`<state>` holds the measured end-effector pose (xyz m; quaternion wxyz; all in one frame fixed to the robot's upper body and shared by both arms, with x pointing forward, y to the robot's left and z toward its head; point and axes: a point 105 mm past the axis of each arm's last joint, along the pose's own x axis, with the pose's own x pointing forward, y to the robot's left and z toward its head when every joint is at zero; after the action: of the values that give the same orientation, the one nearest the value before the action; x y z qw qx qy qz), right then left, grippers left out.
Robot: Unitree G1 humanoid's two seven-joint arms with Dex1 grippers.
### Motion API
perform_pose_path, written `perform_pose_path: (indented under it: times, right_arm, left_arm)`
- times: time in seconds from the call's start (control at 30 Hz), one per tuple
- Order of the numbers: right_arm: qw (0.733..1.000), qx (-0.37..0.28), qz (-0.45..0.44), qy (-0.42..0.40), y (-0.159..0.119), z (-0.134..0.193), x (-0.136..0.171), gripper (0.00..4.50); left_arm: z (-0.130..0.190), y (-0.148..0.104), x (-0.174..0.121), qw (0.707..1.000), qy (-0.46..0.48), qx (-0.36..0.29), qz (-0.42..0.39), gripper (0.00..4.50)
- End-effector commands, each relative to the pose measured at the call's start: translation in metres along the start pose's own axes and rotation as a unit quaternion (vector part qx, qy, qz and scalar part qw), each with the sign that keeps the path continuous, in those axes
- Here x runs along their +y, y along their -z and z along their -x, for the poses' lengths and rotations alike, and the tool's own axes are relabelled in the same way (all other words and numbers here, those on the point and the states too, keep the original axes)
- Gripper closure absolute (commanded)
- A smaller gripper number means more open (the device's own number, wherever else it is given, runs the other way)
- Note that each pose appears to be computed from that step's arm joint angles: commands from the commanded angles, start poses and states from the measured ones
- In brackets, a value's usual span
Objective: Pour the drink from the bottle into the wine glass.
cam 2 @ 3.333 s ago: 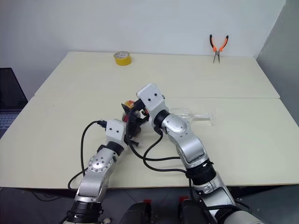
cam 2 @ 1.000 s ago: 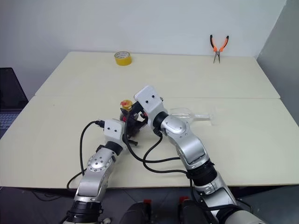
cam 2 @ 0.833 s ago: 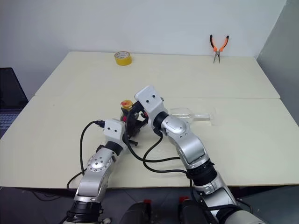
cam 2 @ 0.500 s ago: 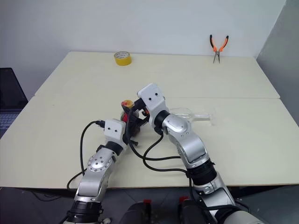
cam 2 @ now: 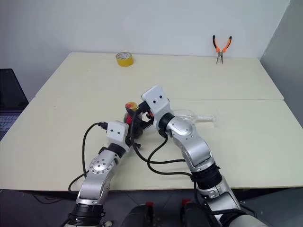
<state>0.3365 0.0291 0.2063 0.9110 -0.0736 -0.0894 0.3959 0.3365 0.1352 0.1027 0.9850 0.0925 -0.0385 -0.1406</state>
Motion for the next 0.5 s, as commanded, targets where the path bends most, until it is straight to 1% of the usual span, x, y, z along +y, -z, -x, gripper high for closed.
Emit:
perform_pose_path:
  times: [0.03, 0.37, 0.47, 0.5]
  right_arm:
    - [0.999, 0.004, 0.011, 0.049, 0.0, 0.014, -0.025, 0.0]
    - [0.994, 0.027, 0.015, 0.102, 0.01, 0.034, -0.056, 0.0]
    - [0.994, 0.023, 0.015, 0.102, 0.007, 0.035, -0.057, 0.0]
    - [0.996, 0.016, 0.008, 0.089, 0.003, 0.033, -0.052, 0.0]
  left_arm:
    - [0.001, -0.018, 0.009, 0.999, -0.017, -0.035, -0.004, 3.8]
    - [0.001, -0.019, 0.011, 0.999, -0.022, -0.036, -0.002, 3.81]
    - [0.001, -0.018, 0.011, 0.999, -0.022, -0.036, -0.002, 3.81]
    - [0.001, -0.018, 0.011, 0.999, -0.022, -0.035, -0.003, 3.81]
